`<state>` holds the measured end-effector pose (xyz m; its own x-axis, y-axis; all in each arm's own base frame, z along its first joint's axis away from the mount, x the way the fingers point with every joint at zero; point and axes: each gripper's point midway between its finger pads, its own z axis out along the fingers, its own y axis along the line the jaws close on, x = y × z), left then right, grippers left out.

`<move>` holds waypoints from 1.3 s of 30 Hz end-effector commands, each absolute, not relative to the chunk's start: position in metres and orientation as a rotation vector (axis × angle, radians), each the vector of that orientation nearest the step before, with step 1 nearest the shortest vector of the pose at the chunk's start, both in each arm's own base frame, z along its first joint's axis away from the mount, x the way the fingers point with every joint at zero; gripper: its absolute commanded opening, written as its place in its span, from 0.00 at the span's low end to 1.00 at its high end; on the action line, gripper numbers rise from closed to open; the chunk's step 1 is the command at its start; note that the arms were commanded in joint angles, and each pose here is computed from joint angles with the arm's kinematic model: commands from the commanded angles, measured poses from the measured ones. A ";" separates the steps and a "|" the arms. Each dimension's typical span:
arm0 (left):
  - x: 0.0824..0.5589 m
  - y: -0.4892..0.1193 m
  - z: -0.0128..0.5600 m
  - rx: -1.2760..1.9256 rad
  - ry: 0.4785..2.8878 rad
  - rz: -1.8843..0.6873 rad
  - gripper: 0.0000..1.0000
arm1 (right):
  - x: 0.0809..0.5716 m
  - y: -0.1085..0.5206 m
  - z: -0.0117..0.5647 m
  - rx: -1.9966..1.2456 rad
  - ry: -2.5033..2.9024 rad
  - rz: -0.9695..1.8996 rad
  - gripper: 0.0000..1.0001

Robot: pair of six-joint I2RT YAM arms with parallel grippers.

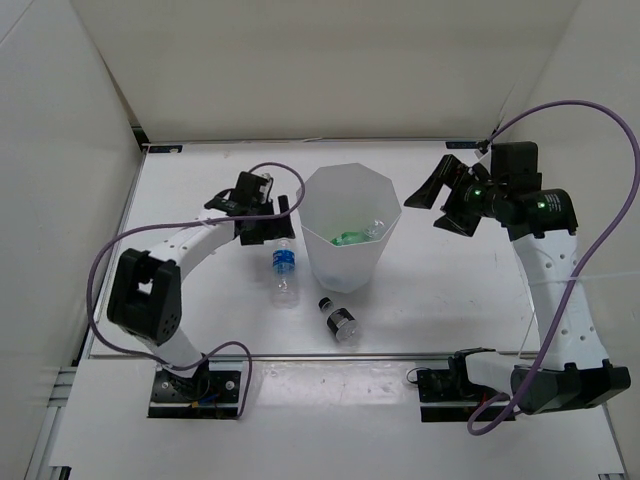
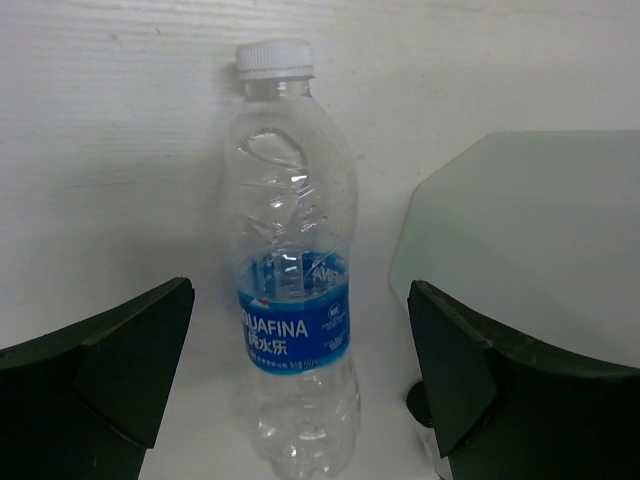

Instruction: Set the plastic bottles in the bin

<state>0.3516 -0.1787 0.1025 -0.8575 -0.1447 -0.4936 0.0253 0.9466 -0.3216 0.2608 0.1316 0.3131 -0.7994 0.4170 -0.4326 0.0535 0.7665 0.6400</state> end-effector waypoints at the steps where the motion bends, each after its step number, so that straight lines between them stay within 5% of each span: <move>1: 0.345 -0.200 0.082 -0.018 2.613 -0.458 1.00 | 0.259 0.128 0.317 0.318 2.360 0.828 0.97; 9: 0.334 -0.189 0.046 -0.084 2.707 -0.370 0.80 | 0.258 0.127 0.315 0.328 2.368 0.815 0.98; 19: 0.381 -0.160 0.195 -0.183 2.362 -0.446 0.68 | 0.258 0.123 0.308 0.336 2.384 0.782 0.99; 25: 0.396 -0.169 0.277 -0.142 2.193 -0.527 0.76 | 0.262 0.126 0.305 0.346 2.394 0.797 0.99; 29: 0.383 -0.165 0.222 -0.130 2.338 -0.477 0.91 | 0.263 0.127 0.304 0.341 2.396 0.808 0.99; 39: 0.341 -0.169 0.118 -0.107 2.556 -0.523 0.91 | 0.260 0.127 0.303 0.326 2.396 0.807 0.99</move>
